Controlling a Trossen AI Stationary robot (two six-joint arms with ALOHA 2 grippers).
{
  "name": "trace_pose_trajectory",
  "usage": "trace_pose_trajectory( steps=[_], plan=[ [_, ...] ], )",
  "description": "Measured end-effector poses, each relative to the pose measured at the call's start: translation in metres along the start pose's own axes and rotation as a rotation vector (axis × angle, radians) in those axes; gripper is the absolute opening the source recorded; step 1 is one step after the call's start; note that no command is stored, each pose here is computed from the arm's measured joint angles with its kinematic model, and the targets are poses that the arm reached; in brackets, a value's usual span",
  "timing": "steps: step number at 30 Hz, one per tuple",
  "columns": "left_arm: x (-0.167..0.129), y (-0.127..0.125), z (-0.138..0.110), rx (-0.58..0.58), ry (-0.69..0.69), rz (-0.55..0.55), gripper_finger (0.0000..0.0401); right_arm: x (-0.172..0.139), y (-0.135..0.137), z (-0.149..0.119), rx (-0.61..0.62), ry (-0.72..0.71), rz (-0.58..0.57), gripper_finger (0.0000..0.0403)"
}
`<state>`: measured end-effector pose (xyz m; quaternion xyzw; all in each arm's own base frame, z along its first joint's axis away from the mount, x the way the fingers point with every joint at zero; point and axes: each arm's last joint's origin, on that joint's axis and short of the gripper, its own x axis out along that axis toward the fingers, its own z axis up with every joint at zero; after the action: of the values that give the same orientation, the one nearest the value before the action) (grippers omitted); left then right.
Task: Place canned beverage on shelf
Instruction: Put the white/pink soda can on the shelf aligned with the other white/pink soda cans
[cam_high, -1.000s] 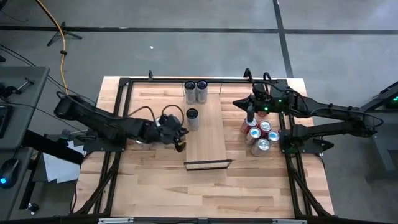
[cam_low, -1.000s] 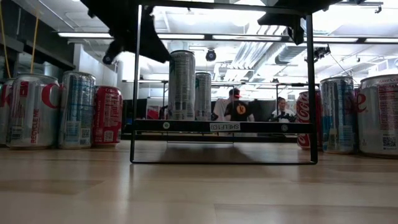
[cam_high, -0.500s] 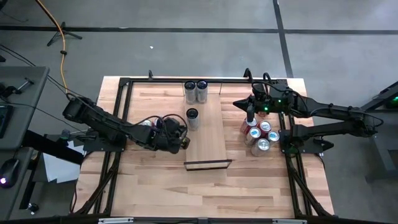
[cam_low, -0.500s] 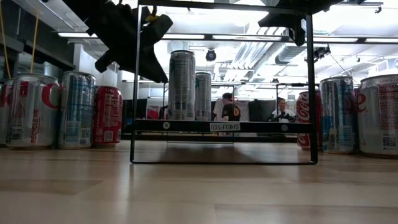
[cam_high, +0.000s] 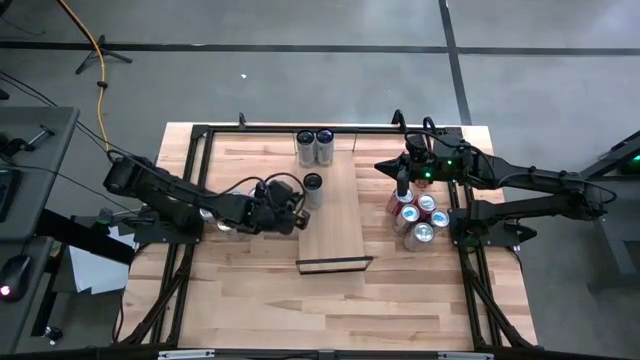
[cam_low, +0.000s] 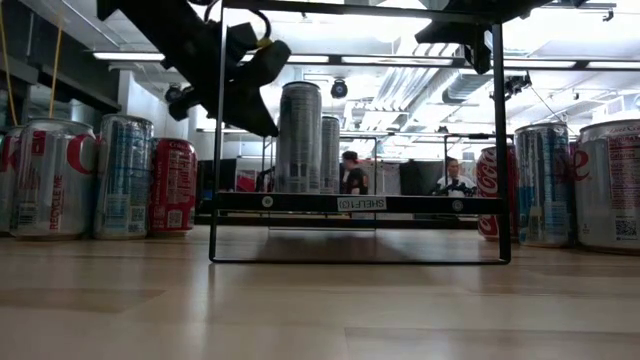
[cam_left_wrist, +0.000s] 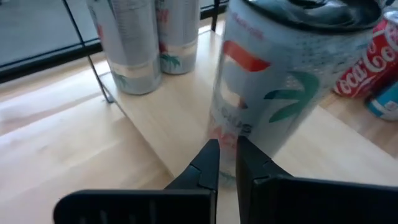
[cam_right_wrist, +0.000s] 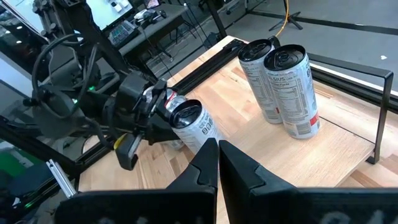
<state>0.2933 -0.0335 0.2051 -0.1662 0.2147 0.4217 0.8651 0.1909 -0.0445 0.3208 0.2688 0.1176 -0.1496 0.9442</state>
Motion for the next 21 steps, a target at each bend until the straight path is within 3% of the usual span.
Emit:
trace_pose_trajectory(
  steps=[10,21],
  plan=[
    [0.016,0.008,0.012,-0.027,-0.007,0.022,0.0000,0.000,0.000,0.000,-0.001,0.000,0.000,0.0001],
    [0.033,0.011,0.022,0.022,-0.012,0.001,0.0000,0.000,0.000,0.000,-0.003,-0.001,0.000,0.0001]
  ],
)
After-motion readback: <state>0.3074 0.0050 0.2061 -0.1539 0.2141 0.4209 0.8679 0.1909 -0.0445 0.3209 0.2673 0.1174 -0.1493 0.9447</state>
